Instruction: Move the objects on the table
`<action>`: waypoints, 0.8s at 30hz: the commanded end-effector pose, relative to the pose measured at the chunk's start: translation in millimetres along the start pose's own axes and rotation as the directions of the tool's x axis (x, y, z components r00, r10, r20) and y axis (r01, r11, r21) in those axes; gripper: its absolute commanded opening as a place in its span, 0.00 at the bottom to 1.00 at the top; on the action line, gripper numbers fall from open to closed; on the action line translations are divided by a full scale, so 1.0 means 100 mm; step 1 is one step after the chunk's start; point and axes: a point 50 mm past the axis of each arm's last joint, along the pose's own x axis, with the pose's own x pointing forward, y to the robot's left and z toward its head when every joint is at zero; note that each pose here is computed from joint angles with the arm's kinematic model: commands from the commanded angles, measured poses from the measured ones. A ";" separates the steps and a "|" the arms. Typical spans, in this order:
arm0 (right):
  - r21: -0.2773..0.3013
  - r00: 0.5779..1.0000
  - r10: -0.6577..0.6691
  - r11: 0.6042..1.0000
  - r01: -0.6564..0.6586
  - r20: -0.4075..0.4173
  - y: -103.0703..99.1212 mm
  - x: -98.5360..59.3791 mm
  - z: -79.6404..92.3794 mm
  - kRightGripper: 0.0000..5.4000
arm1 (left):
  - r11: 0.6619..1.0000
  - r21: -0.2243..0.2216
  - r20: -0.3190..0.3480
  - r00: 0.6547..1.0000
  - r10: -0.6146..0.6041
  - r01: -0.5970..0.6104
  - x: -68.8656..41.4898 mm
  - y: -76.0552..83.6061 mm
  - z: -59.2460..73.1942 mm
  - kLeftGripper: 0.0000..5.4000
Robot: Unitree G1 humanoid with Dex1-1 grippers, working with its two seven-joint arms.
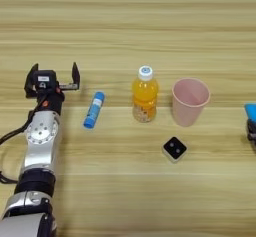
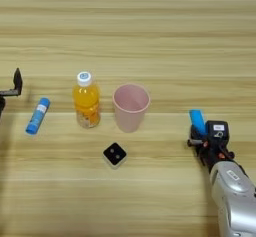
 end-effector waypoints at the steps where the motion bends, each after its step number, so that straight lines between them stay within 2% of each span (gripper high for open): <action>1: 0.010 0.995 -0.019 1.000 0.020 -0.100 -0.03 -0.05 -0.20 0.26 | 1.000 0.010 -0.011 1.000 -0.005 0.005 0.01 -0.01 0.00 1.00; 4: -0.006 0.995 -0.004 1.000 0.003 -0.096 -0.01 -0.05 -0.20 0.26 | 1.000 0.010 -0.011 1.000 -0.005 0.005 0.01 -0.01 -0.01 1.00; 7: -0.004 0.998 0.007 1.000 -0.007 -0.065 0.03 -0.04 -0.16 0.34 | 1.000 0.011 -0.011 1.000 -0.006 0.006 0.01 0.00 -0.01 1.00; 16: -0.038 0.990 0.056 0.998 -0.052 0.130 0.11 -0.09 0.13 0.52 | 1.000 0.011 -0.011 1.000 -0.006 0.006 0.01 0.00 -0.01 1.00; 24: -0.065 0.967 0.138 0.990 -0.126 0.214 0.21 -0.17 0.26 0.69 | 1.000 0.011 -0.011 1.000 -0.006 0.006 0.01 -0.01 -0.01 1.00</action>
